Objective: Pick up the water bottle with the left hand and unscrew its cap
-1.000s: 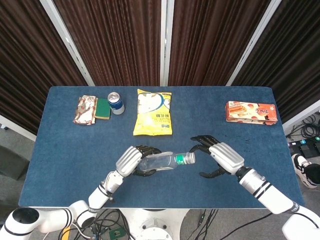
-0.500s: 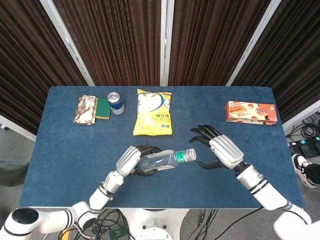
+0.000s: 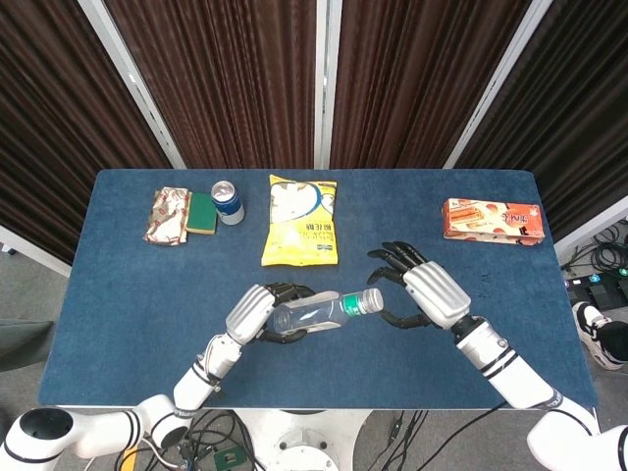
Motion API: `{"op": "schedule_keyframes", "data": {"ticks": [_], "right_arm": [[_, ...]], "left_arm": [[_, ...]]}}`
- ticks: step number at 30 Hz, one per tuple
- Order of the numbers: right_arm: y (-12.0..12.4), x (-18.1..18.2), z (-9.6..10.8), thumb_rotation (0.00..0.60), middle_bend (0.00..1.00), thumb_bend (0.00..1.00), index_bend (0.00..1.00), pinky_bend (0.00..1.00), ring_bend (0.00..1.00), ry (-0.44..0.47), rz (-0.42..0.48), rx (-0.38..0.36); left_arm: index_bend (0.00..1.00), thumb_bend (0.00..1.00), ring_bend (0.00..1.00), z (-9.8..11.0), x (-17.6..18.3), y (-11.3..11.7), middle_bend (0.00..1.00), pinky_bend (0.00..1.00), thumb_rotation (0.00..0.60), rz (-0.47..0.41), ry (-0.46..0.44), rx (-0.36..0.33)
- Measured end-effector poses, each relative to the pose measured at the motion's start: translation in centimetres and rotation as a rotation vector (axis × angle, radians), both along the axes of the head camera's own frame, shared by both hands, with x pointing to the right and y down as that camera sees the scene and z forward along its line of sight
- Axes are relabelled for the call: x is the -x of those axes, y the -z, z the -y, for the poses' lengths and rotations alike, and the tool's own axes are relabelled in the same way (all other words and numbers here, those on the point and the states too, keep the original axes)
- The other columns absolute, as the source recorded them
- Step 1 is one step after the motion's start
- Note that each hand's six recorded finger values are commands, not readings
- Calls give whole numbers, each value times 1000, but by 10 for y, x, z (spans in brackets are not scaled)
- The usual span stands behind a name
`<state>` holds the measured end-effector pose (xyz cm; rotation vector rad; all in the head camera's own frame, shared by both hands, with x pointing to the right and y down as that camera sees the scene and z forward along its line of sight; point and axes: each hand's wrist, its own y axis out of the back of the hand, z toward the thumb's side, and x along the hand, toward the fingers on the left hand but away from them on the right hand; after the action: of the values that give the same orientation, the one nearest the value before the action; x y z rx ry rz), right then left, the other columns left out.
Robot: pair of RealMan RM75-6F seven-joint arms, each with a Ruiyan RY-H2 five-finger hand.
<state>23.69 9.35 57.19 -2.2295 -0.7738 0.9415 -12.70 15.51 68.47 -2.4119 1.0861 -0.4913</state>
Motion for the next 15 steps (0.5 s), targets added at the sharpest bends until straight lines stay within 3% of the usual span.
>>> {"op": "schedule_keyframes", "data": {"ticks": [15], "right_arm": [[1,0,0,600,156,350,492,0,0,-1,1,-1]], "left_arm": [[483,349,448,-1,2,-2,485,511,600,11,-2,-4]]}}
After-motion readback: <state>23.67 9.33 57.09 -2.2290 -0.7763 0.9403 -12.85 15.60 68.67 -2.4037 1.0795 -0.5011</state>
